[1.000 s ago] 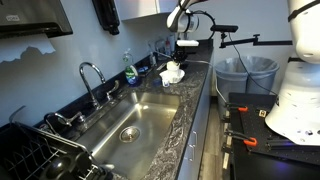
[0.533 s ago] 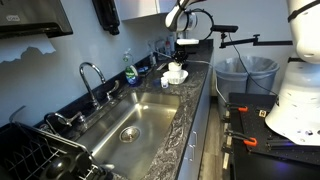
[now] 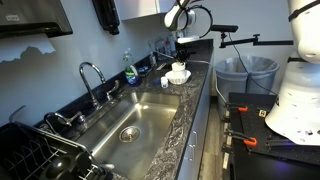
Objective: Put the cups upright
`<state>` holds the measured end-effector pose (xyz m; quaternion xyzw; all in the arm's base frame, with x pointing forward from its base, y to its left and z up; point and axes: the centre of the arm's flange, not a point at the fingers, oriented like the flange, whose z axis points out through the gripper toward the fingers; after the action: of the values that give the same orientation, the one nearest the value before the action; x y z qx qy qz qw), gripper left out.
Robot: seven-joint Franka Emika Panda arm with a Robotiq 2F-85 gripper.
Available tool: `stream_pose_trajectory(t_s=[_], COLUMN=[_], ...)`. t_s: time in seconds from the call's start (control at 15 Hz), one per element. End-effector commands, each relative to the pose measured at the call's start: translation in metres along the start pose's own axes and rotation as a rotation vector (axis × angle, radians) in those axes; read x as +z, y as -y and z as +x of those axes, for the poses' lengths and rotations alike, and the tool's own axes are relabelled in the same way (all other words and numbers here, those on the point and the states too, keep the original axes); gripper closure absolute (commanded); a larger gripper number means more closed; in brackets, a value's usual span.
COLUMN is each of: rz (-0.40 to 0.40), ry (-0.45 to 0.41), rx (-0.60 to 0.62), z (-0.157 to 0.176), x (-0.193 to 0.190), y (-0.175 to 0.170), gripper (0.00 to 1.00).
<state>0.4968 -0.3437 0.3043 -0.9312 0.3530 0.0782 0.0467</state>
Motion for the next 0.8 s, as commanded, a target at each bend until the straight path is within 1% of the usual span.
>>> stream_pose_trajectory(t_s=[0.0,0.33,0.73], rz=[-0.022,-0.017,-0.019], ry=[0.002,-0.022,-0.024], rx=[0.013,0.012,0.005], z=[0.006,0.018,0.032], x=[-0.005,-0.002,-0.002], y=[0.003,0.003,0.005], gripper=[0.98,0.98,0.98])
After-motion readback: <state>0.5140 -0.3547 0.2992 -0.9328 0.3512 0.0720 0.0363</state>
